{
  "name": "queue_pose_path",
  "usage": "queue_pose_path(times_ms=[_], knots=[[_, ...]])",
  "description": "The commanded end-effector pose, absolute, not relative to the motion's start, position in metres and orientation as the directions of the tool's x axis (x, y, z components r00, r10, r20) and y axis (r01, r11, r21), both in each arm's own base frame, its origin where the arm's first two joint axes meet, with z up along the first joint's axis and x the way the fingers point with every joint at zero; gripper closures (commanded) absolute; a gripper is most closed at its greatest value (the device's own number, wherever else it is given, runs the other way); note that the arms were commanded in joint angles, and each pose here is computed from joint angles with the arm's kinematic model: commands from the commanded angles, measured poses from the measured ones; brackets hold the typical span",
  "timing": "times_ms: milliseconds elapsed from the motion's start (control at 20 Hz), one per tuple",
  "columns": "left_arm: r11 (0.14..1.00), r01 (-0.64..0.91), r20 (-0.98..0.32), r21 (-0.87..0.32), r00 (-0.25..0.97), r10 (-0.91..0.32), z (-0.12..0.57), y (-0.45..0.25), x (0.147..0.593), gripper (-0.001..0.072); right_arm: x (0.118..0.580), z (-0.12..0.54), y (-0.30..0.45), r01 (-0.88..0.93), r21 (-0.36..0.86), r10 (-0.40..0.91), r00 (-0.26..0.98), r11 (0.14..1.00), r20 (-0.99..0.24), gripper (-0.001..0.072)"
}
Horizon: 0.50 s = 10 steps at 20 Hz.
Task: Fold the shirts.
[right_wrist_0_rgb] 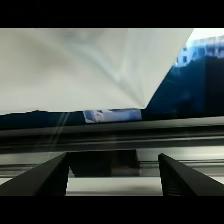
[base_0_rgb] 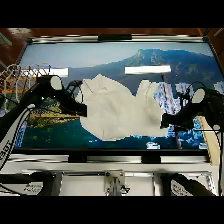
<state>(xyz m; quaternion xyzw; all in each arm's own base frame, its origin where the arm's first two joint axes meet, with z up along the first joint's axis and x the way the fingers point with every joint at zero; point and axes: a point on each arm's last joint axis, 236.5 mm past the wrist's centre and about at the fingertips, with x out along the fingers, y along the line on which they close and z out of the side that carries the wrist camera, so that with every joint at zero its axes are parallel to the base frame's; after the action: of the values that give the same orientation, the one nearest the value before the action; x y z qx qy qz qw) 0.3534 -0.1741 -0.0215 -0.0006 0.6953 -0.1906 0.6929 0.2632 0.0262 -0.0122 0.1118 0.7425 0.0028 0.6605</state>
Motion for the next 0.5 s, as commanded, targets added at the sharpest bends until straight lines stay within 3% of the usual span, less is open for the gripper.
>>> queue_pose_path(times_ms=[0,150,300,450], knots=[[0.95,0.116,-0.928,-0.289,0.21,-0.308,0.018,-0.146,0.425,0.0009,0.303,0.023,0.036,0.126,0.219,0.212,0.065,0.968,-0.975,0.0053],[0.892,-0.104,-0.85,-0.439,0.369,-0.375,0.027,-0.118,0.478,0.0031,0.361,0.079,0.041,0.11,0.279,0.233,0.313,0.954,-0.921,0.0053],[0.849,-0.141,-0.84,-0.51,0.295,-0.456,-0.013,-0.128,0.482,0.0031,0.4,0.122,0.062,0.087,0.412,0.322,0.488,0.907,-0.811,0.0053],[0.859,-0.133,-0.861,-0.495,0.206,-0.465,-0.053,-0.146,0.474,0.0031,0.412,0.133,0.071,0.072,0.46,0.355,0.535,0.885,-0.767,0.0054]])
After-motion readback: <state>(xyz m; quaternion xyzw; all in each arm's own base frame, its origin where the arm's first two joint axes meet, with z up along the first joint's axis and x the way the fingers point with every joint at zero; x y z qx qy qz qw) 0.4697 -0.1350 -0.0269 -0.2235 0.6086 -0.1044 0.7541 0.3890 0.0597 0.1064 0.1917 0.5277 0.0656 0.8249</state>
